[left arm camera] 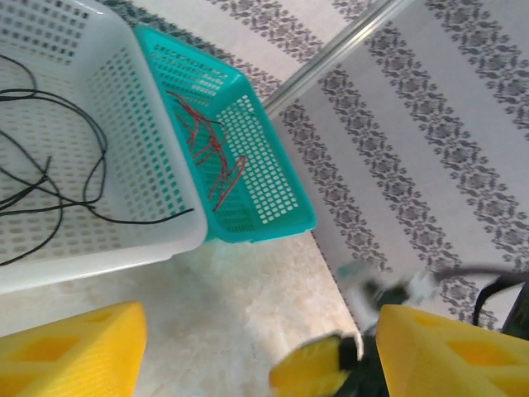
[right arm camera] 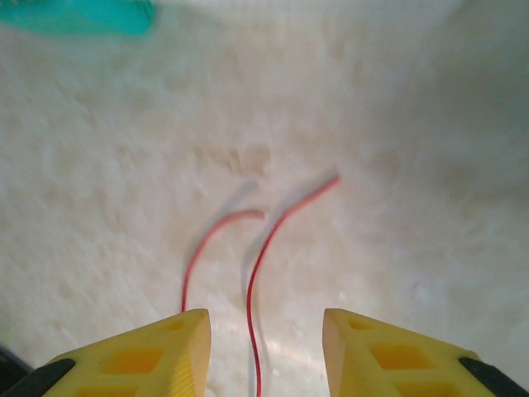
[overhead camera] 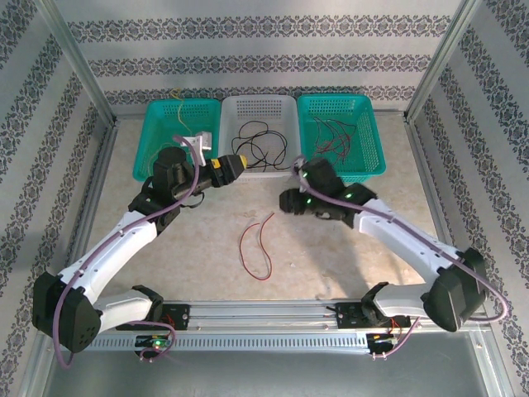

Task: Untangle the cables
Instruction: Pick up the cable from the center of the table.

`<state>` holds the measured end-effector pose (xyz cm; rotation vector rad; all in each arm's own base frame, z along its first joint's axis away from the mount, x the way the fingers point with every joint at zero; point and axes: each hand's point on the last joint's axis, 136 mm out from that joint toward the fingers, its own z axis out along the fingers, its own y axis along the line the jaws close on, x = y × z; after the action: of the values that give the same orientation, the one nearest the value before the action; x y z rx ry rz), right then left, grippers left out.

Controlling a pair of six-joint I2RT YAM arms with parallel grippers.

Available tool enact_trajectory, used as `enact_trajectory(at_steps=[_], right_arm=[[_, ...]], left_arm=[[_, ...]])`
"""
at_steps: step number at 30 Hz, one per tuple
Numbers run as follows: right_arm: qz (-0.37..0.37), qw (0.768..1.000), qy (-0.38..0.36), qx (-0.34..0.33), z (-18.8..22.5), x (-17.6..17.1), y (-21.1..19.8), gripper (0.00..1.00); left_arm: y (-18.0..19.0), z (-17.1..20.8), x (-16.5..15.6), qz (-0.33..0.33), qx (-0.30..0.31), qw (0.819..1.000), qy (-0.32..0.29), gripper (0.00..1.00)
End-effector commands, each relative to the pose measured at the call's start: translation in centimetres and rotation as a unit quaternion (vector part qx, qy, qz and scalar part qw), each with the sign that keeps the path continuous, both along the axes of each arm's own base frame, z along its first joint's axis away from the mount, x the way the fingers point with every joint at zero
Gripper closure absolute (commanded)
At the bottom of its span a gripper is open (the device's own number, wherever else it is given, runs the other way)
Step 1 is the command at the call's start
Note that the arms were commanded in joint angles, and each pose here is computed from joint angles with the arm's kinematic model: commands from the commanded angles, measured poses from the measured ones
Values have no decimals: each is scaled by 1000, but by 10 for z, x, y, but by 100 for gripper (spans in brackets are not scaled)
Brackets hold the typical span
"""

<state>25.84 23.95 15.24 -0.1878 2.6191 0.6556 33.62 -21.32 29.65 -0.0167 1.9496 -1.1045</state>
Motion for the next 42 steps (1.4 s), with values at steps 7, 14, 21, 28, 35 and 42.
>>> enact_trajectory(at_steps=[7,14,21,28,35,42], right_arm=[[3,993,102,-54,-74,-33,55,60],[-12,979,153,-132,-104,-33,56,65],[2,970,178,-164,-123,-38,58,66],[3,962,200,-186,-137,-45,58,71],[4,963,193,-186,-135,-43,59,98],[9,981,121,-150,-100,-31,57,100]], left_arm=[[55,-37,6,127,86,987,53,30],[82,-43,1,166,63,982,64,31],[80,-40,2,154,53,985,58,32],[82,-41,6,159,46,984,62,32],[82,-38,7,157,44,985,60,31],[74,-27,12,142,32,988,54,31]])
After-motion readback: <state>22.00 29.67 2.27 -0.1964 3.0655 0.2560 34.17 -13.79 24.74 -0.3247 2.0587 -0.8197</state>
